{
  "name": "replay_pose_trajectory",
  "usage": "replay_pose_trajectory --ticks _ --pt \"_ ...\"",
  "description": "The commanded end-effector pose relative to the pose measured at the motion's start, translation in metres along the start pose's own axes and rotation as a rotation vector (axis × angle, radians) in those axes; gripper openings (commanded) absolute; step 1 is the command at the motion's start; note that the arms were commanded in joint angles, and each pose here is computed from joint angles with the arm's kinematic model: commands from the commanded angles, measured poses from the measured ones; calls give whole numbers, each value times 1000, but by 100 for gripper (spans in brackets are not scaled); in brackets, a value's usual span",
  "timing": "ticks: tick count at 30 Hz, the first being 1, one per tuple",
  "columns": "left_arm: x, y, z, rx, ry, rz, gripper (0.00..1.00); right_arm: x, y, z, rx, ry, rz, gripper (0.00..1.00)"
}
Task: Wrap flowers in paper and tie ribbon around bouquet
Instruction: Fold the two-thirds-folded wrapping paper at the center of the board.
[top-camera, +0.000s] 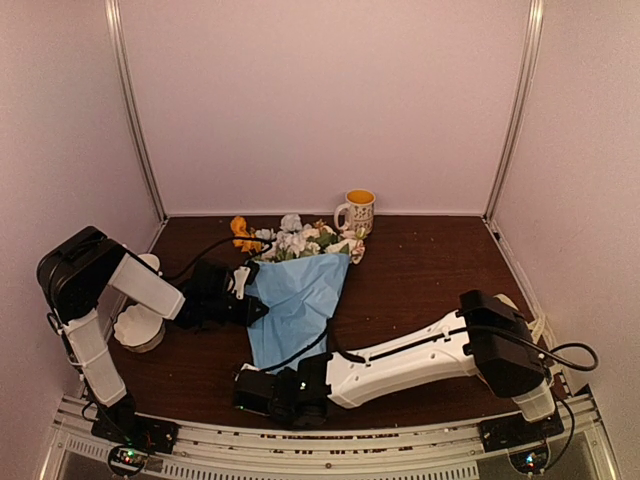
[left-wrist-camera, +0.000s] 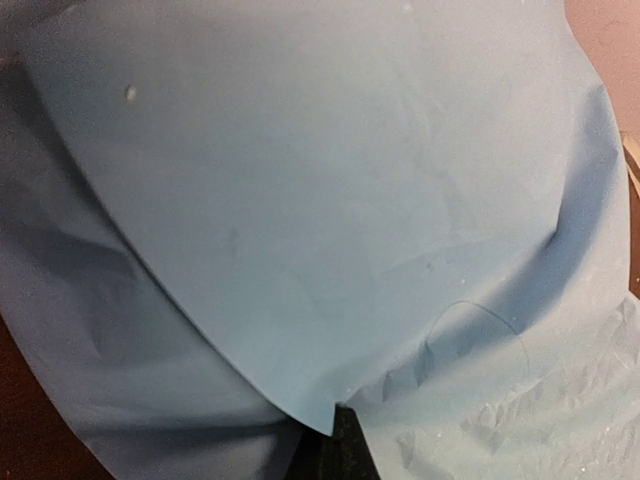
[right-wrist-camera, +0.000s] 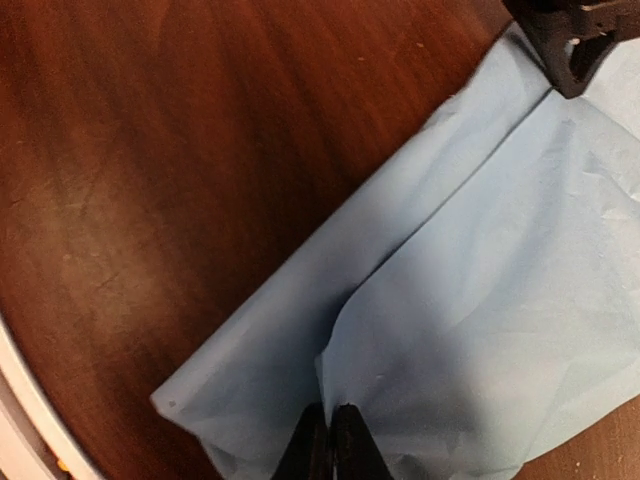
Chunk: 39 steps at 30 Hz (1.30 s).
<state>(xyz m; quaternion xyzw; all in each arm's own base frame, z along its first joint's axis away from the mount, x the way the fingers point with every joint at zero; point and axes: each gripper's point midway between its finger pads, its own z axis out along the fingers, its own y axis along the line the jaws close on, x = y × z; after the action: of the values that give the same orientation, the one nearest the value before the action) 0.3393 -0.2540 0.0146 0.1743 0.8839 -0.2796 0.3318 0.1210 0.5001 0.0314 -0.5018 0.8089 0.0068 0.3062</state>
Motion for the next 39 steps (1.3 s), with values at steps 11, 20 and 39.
replay_pose_trajectory --ticks 11,20,39 --pt "77 39 -2 -136 241 -70 0 -24 -18 -104 -443 -229 340 54" --pt "79 38 -2 -132 247 -70 0 29 -161 -17 -312 -125 1007 99" --pt "63 29 -6 -108 252 -38 0 -12 -156 50 -509 -174 1120 13"
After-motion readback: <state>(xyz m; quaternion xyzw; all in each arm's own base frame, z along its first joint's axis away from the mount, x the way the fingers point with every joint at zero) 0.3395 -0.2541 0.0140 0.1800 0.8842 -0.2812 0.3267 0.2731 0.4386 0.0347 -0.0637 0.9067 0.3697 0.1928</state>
